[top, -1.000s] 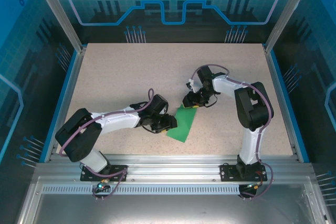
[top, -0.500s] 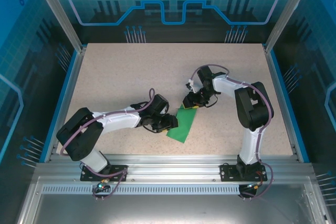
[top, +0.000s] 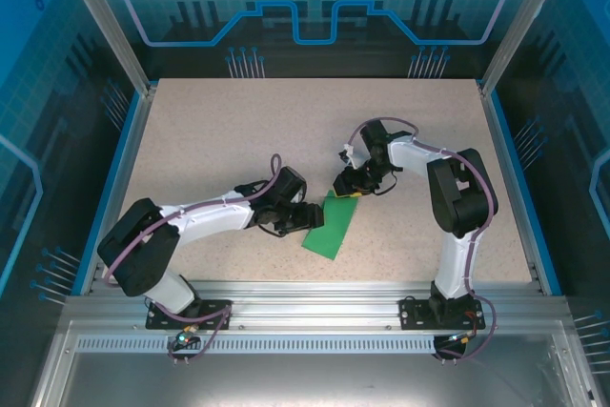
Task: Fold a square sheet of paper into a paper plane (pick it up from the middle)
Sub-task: Pick up the paper from the center of the table, then place the paper at the center of the table, then fold the triangle a second time at the center of the table.
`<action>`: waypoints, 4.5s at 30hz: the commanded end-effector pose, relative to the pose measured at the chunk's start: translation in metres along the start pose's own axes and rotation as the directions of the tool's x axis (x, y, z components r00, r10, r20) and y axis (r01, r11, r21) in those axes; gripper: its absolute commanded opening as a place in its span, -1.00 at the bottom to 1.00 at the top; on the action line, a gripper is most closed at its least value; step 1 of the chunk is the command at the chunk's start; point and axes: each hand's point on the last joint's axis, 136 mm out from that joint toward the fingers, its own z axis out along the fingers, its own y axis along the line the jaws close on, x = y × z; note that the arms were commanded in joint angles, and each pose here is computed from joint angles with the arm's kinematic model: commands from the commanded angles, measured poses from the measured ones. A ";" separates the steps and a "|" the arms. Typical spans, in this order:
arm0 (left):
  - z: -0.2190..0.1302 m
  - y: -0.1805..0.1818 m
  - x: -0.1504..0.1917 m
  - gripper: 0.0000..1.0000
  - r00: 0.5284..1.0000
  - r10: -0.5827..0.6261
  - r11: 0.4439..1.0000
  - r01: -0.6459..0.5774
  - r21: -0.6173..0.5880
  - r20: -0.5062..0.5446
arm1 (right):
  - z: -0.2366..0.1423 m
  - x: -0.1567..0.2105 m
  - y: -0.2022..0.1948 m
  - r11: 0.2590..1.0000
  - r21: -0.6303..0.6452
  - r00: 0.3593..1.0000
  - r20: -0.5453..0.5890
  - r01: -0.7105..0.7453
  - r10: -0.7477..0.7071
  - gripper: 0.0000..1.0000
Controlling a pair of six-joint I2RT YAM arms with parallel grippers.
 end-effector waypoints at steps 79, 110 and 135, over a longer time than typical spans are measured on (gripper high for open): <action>-0.041 -0.022 -0.038 -1.00 0.989 -0.032 0.995 0.044 -0.087 0.142 | -0.083 0.119 0.075 0.967 0.228 0.823 0.524 0.111 -0.218 0.40; -0.031 -0.017 -0.026 -0.93 0.988 -0.107 0.991 0.114 -0.065 0.109 | -0.002 0.079 0.150 0.876 0.317 0.643 0.594 0.364 -0.483 0.31; -0.035 -0.024 -0.025 -0.91 0.985 -0.140 0.989 0.144 -0.036 0.102 | 0.002 0.075 0.140 0.872 0.317 0.609 0.626 0.372 -0.487 0.05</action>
